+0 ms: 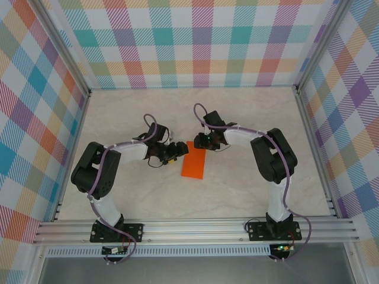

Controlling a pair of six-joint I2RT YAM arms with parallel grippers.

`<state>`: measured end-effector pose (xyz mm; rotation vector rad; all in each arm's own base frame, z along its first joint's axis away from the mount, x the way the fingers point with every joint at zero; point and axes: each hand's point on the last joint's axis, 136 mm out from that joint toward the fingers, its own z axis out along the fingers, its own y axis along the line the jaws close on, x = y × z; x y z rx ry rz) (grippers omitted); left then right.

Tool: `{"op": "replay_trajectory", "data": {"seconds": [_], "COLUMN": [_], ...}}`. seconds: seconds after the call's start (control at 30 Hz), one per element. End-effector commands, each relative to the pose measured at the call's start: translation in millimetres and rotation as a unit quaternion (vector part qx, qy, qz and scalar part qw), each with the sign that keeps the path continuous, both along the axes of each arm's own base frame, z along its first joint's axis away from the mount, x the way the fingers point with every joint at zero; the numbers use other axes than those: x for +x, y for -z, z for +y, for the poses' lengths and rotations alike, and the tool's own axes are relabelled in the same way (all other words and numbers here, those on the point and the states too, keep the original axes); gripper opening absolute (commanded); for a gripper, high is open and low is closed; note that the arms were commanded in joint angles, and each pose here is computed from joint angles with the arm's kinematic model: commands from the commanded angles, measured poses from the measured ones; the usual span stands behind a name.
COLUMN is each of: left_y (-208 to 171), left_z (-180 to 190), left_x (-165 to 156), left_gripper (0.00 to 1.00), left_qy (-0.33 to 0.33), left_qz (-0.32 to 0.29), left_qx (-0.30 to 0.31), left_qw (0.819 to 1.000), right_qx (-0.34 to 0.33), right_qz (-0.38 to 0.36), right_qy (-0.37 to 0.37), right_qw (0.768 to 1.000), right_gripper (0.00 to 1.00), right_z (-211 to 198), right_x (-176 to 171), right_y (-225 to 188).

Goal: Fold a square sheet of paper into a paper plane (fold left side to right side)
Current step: Third fold the triangle at the center of the table.

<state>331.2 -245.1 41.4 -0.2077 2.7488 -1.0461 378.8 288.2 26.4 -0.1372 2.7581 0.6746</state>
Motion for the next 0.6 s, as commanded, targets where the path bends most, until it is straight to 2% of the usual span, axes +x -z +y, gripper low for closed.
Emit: {"op": "replay_trajectory", "data": {"seconds": [0.0,0.1,0.27,0.57], "left_y": [5,9,9,11], "left_z": [-9,-14,-23,-26], "left_x": [-3,-6,-10,-18], "left_gripper": [0.75,0.70,0.54,0.47], "left_qy": [0.009,0.013,0.024,0.033], "left_qz": [0.010,0.017,0.025,0.029], "left_qx": [-0.012,-0.016,-0.027,-0.019], "left_qw": [1.000,1.000,0.999,0.999], "right_qx": [-0.006,-0.004,-0.002,0.001], "right_qz": [0.009,0.008,0.009,0.010], "right_qy": [-0.016,-0.019,-0.020,-0.020], "right_qw": [1.000,1.000,1.000,1.000], "right_gripper": [0.41,0.41,0.41,0.41], "right_z": [-1,0,1,3], "right_x": [-8,-8,-8,-8], "right_y": [11,11,11,10]}}
